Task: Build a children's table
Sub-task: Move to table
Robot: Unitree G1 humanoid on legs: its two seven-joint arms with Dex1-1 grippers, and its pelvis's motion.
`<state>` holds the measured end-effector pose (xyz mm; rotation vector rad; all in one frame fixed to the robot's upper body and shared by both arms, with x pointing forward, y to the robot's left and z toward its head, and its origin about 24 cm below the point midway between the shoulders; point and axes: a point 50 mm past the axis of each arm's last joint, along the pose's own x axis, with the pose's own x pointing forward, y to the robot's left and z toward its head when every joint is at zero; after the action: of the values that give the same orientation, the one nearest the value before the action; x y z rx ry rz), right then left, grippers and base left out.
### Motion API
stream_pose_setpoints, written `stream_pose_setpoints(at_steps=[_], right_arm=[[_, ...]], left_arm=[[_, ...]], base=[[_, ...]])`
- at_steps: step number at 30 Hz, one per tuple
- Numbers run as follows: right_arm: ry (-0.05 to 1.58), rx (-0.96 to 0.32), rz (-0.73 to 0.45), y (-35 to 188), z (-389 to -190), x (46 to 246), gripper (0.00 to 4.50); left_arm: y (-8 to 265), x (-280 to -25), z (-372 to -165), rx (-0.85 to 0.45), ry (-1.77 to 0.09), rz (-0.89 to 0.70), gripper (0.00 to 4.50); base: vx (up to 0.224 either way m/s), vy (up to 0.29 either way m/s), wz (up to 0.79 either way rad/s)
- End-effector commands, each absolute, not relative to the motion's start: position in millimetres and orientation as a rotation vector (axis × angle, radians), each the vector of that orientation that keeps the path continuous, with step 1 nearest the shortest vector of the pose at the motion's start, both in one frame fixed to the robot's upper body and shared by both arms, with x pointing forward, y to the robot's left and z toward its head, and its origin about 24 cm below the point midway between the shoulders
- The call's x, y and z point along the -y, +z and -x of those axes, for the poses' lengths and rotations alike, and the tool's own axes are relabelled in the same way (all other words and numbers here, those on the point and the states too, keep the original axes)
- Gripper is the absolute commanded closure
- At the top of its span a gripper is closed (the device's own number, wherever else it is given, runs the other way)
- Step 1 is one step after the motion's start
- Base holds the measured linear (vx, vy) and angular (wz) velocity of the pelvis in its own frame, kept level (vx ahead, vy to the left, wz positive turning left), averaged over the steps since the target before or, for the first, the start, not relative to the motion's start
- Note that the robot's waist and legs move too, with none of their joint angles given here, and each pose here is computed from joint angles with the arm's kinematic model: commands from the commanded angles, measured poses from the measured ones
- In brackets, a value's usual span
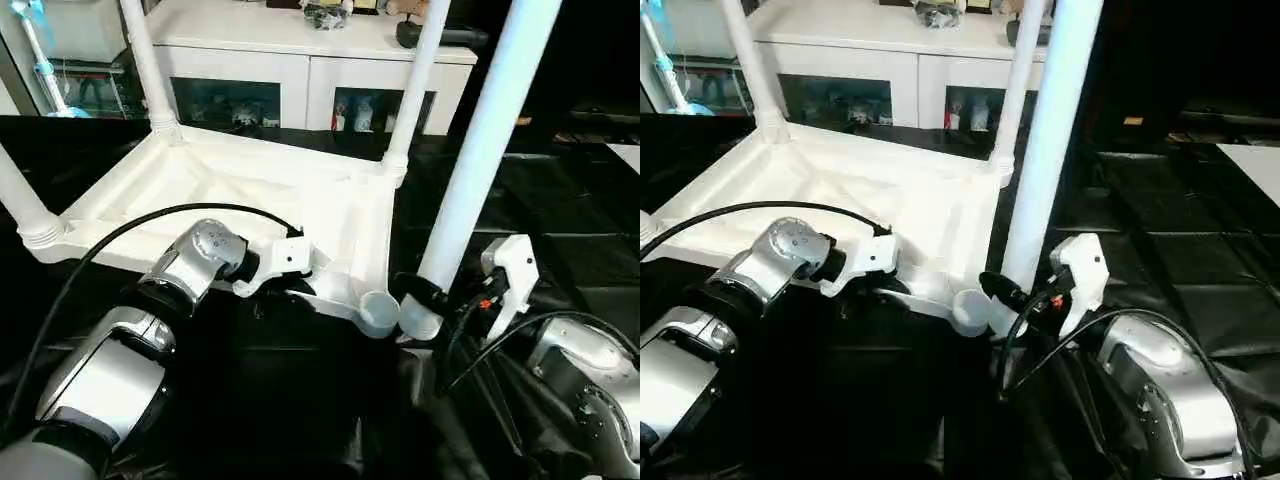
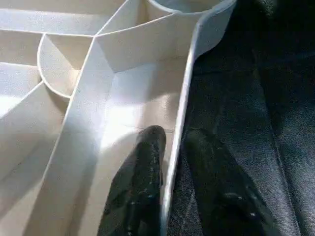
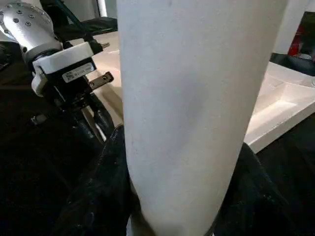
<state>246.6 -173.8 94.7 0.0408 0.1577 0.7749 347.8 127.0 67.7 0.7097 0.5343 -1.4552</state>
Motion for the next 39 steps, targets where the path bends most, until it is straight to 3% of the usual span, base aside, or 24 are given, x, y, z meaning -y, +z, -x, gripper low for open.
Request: stream_pose_setpoints(at_steps=[1, 6, 11, 13, 18, 20, 24, 25, 32, 39], right_arm=[[0.764, -0.127, -0.036, 99, -246.6, 175.0, 2.64], [0.75, -0.136, -0.052, 93, -245.2, 171.7, 2.64], [0.729, -0.126, -0.066, 95, -248.7, 170.6, 2.64], [0.704, -0.117, -0.078, 95, -250.3, 171.9, 2.64], [0.669, -0.124, -0.087, 92, -251.7, 172.5, 2.64], [0.574, -0.148, -0.095, 87, -258.4, 176.2, 2.64], [0.504, -0.149, -0.212, 90, -265.7, 178.2, 2.64], [0.513, -0.141, -0.254, 93, -267.3, 176.4, 2.64], [0.558, -0.099, -0.215, 103, -273.8, 171.8, 2.64], [0.667, -0.102, -0.262, 107, -286.7, 155.9, 2.64]], left_arm=[[65, -131, -346, -0.582, -1.449, -0.714, 3.74], [53, -139, -332, -0.627, -1.438, -0.647, 4.07], [46, -154, -325, -0.675, -1.3, -0.599, 4.23], [47, -162, -320, -0.706, -1.164, -0.557, 4.33], [49, -167, -302, -0.726, -1.113, -0.552, 4.39], [50, -162, -283, -0.723, -1.056, -0.591, 4.46], [53, -151, -276, -0.697, -0.999, -0.586, 4.5], [55, -144, -272, -0.682, -1.0, -0.582, 4.5], [67, -113, -270, -0.51, -1.122, -0.545, 4.5], [66, -99, -273, -0.415, -1.202, -0.478, 4.5]], base=[[0.0, 0.0, 0.0], [0.0, 0.0, 0.0], [0.0, 0.0, 0.0], [0.0, 0.0, 0.0], [0.0, 0.0, 0.0], [0.0, 0.0, 0.0], [0.0, 0.0, 0.0], [0.0, 0.0, 0.0], [0.0, 0.0, 0.0], [0.0, 0.0, 0.0]])
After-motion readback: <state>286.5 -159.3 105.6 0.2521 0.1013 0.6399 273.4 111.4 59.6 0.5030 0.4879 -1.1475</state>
